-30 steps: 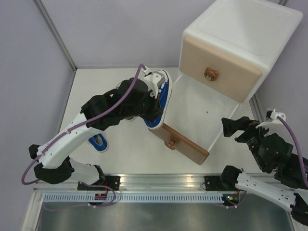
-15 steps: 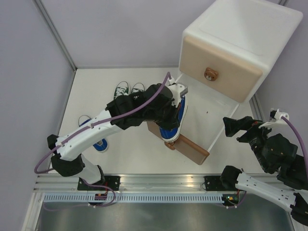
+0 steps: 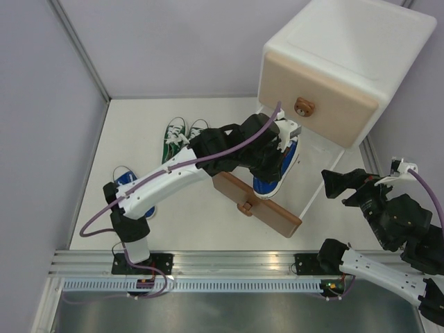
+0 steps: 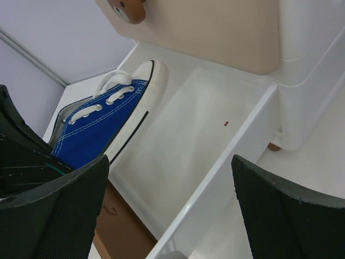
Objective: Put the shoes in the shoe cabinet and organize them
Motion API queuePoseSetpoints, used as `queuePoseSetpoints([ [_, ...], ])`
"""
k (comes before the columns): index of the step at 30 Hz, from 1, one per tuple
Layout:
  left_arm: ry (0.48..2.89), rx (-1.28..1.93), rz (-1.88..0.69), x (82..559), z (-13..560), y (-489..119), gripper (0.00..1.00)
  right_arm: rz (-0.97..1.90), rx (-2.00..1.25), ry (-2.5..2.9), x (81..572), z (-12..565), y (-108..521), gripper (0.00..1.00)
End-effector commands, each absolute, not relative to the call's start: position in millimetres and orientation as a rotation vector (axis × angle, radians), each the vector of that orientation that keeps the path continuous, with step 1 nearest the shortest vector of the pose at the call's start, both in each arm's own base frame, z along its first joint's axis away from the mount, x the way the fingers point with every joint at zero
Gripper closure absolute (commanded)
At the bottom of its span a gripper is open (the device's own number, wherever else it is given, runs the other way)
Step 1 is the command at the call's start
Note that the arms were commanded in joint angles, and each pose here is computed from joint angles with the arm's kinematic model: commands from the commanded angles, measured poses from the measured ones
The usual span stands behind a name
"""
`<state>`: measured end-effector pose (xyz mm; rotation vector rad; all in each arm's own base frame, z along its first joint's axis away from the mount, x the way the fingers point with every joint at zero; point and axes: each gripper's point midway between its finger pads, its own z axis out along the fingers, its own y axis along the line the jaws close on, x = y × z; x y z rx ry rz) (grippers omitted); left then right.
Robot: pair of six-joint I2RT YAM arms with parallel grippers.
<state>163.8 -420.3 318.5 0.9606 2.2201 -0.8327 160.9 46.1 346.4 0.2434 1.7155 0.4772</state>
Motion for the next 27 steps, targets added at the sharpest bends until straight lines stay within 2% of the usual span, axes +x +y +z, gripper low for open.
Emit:
queuePoseSetpoints([
  [1,2.058,1.015,-0.918,168.7,352.8,-436.6,0.98,0.517,0.257,1.700,157.0,351.2,44.1,0.02],
  [10,2.080,1.047,-0.845,197.8,326.8,-442.9,0.98,0.521,0.257,1.700,156.4,348.0,44.0,0.02],
  [22,1.964,1.203,-0.666,225.9,308.8,-451.5,0.98,0.494,0.256,1.701,157.9,346.0,41.5,0.02],
  [27,1.974,1.254,-0.723,218.0,298.0,-461.5,0.98,0.486,0.266,1.696,158.1,346.2,38.8,0.02],
])
